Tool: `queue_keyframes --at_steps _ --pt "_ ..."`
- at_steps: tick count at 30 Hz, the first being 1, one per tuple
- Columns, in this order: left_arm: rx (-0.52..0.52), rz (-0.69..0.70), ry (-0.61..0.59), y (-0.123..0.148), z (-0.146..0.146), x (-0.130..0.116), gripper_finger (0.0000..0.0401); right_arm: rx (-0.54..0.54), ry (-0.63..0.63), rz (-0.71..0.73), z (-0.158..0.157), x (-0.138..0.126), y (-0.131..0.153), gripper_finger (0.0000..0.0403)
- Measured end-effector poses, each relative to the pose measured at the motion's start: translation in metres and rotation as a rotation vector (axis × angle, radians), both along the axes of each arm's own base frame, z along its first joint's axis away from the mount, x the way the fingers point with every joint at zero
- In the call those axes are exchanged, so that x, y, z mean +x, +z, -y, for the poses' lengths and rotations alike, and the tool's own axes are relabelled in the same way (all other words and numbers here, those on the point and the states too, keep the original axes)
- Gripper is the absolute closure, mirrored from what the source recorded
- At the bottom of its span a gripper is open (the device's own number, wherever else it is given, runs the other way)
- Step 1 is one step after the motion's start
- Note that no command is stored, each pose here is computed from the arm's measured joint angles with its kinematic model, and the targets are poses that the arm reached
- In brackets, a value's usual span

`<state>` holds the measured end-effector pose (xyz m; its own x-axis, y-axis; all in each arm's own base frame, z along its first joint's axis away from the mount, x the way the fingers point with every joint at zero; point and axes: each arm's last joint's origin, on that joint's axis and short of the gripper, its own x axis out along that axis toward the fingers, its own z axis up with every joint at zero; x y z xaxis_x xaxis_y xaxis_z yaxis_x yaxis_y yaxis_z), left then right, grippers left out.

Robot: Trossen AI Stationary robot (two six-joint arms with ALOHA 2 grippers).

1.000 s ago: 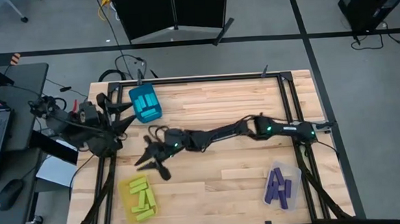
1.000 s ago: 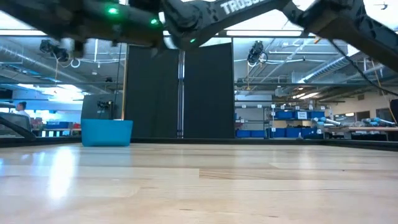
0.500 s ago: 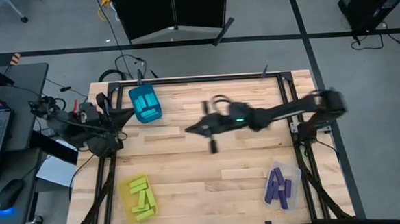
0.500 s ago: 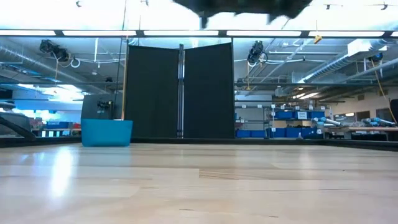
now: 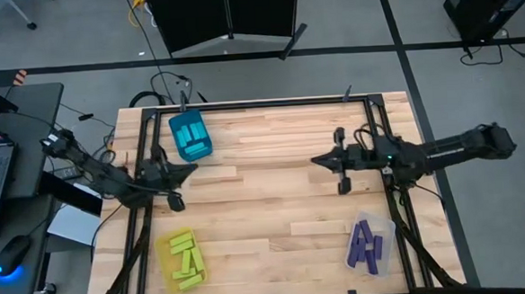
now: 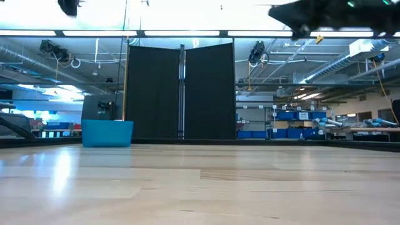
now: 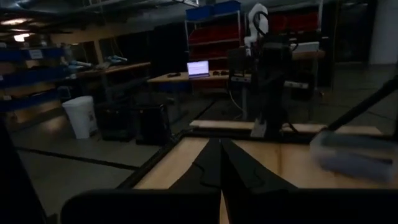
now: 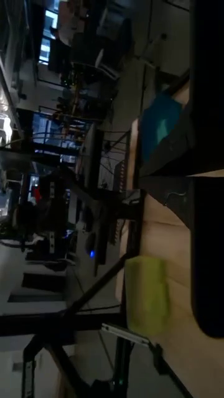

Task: Sort blocks
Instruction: Return to Home Position

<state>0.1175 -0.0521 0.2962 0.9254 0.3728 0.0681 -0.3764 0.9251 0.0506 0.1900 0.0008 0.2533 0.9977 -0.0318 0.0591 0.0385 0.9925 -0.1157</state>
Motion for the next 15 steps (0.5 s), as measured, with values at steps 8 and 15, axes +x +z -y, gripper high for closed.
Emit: queue_keyframes --at_steps 8,15 --pt "0.006 0.044 -0.074 -0.056 -0.01 0.011 0.0399 0.036 0.008 0.024 0.0 -0.046 -0.044 0.0396" --pt "0.017 0.02 -0.087 -0.081 -0.025 0.014 0.0399 0.034 0.053 -0.012 0.0 -0.062 -0.057 0.0396"
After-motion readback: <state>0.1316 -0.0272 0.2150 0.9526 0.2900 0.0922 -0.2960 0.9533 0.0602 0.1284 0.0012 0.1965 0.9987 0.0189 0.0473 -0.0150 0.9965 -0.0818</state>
